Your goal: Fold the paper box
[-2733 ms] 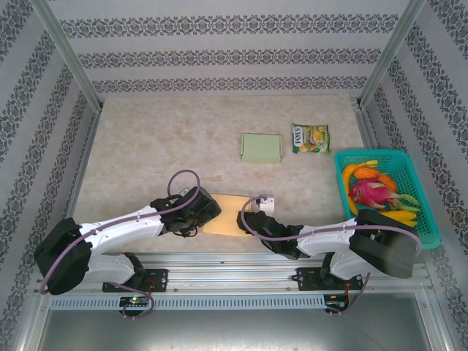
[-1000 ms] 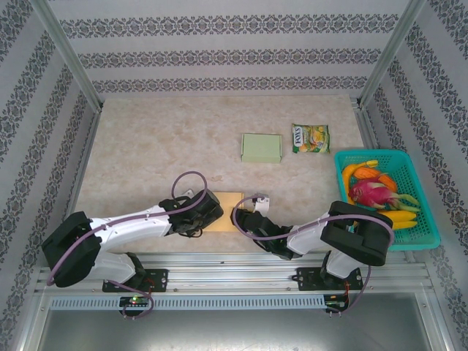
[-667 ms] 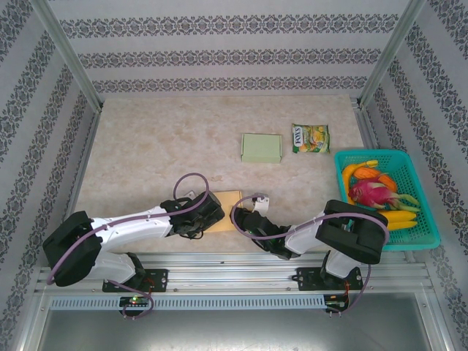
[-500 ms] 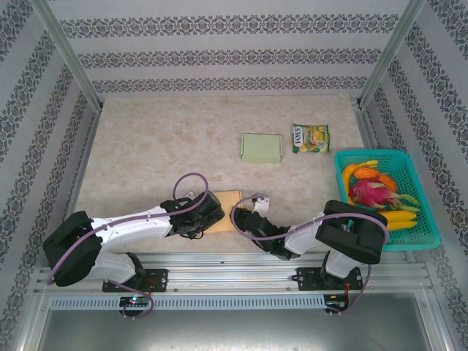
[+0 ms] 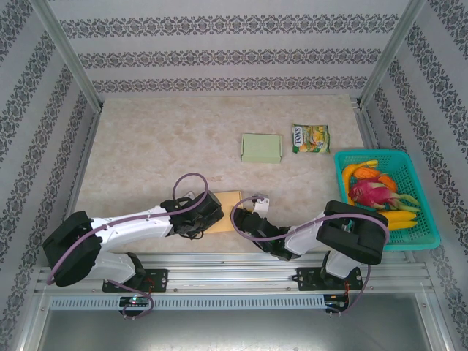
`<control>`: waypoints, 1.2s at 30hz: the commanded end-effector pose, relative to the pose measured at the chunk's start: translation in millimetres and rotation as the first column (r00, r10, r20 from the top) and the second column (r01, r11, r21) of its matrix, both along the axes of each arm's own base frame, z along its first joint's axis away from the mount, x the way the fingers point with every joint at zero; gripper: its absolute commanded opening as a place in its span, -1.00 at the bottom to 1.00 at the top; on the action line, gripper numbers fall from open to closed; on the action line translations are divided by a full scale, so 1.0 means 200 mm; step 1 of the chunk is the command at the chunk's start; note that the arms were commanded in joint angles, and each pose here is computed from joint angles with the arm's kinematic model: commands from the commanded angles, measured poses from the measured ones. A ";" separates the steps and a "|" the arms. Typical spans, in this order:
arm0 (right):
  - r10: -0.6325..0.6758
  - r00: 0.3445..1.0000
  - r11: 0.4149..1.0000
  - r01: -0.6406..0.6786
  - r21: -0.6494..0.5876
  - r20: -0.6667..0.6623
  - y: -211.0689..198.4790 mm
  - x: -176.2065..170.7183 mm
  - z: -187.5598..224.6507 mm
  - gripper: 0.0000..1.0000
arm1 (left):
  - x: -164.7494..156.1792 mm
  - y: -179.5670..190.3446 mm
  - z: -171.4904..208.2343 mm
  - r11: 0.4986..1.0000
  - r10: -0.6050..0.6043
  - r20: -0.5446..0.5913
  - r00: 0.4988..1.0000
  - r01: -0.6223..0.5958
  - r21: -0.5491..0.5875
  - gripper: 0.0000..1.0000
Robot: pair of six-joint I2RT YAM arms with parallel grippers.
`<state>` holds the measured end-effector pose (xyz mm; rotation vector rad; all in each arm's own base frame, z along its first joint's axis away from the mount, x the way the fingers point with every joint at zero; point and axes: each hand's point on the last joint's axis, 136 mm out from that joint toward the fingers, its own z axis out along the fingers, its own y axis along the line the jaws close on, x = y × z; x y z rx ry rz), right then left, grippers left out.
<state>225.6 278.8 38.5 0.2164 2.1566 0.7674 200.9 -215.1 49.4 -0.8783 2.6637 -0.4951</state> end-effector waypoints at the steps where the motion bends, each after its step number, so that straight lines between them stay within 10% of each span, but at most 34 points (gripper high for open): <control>1: 0.090 0.992 0.986 -0.102 -0.135 -0.093 -0.05 -0.13 -0.17 -0.09 | 0.02 -0.03 0.00 0.999 0.025 0.038 0.999 -0.024 -0.035 0.63; 36: 0.166 0.983 0.965 -0.177 -0.194 -0.074 -0.04 -0.16 -0.10 0.01 | 0.02 0.14 -0.11 0.994 0.105 0.037 0.994 -0.106 0.016 0.40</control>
